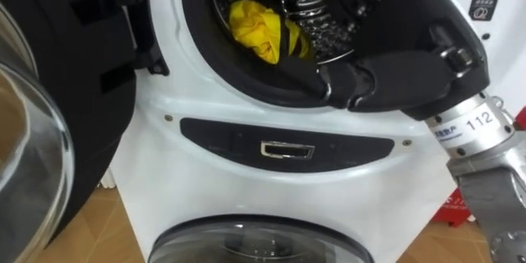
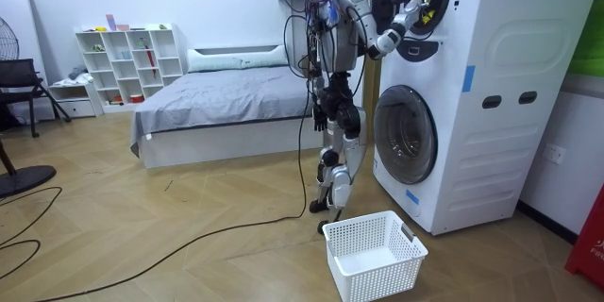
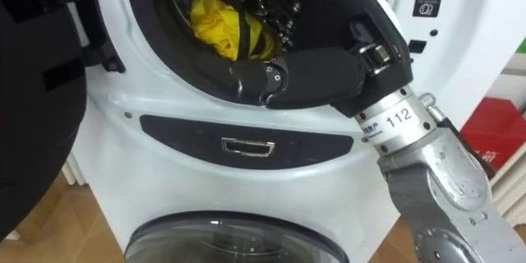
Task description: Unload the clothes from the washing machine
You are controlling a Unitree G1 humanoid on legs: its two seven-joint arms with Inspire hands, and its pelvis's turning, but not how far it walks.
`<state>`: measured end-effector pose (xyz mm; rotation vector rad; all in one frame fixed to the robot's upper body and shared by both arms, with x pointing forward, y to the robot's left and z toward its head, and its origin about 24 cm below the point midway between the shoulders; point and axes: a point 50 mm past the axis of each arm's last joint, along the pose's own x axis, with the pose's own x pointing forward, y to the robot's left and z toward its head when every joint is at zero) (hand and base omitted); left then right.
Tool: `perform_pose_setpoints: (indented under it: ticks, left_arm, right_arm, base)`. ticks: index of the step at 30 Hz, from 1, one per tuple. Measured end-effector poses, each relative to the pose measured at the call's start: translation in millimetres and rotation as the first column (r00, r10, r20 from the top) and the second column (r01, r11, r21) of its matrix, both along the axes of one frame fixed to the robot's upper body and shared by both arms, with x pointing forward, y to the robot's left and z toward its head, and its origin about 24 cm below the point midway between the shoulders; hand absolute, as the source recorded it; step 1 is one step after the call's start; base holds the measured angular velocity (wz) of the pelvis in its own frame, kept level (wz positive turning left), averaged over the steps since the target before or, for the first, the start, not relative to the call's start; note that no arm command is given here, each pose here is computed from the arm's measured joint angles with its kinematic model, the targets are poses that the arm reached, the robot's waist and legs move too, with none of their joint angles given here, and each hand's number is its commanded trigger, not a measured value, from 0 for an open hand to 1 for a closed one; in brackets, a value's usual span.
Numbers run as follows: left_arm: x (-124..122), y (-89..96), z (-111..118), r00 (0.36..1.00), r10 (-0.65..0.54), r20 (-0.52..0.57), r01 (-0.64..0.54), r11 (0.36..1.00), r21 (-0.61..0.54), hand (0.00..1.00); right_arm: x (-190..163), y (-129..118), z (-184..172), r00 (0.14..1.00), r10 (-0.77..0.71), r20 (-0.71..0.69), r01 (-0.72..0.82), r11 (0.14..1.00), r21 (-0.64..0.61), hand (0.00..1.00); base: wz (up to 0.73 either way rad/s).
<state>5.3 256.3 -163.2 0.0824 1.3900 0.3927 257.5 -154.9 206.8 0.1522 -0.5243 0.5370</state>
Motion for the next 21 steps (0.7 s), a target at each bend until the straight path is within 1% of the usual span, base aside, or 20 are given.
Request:
perform_pose_setpoints:
  ticks: [8,13,16,18,19,21]
  left_arm:
    - [-4.4,-0.1,-0.1,1.0,0.004,-0.011,-0.004,1.0,-0.003,0.0]
    - [-4.5,3.0,0.6,1.0,0.003,-0.023,-0.003,1.0,-0.008,0.0]
    - [-0.2,5.5,1.4,1.0,-0.008,-0.011,0.008,1.0,-0.017,0.0]
    - [3.0,8.5,2.4,1.0,-0.024,-0.005,0.024,1.0,-0.019,0.0]
    - [4.0,9.6,2.7,1.0,-0.031,-0.005,0.031,0.999,-0.019,0.0]
    - [8.2,12.3,3.8,0.999,-0.041,0.005,0.041,0.999,-0.018,0.0]
  right_arm:
    - [5.6,-12.2,-2.4,0.995,-0.105,-0.003,0.104,0.993,-0.061,0.0]
    - [8.8,-16.5,-5.5,0.987,-0.163,0.014,0.163,0.976,-0.147,0.0]
    - [13.5,-17.0,-12.2,0.982,-0.187,0.012,0.186,0.958,-0.218,0.0]
    - [21.8,-13.9,-19.7,0.98,-0.201,0.004,0.193,0.935,-0.298,0.0]
    - [22.8,-14.2,-21.1,0.978,-0.209,0.005,0.2,0.927,-0.316,0.0]
    - [26.5,-15.7,-26.1,0.97,-0.242,0.016,0.228,0.89,-0.394,0.0]
  base:
    - [0.01]
    - [0.02]
    - [0.0]
    - [0.0]
    - [0.0]
    - [0.03]
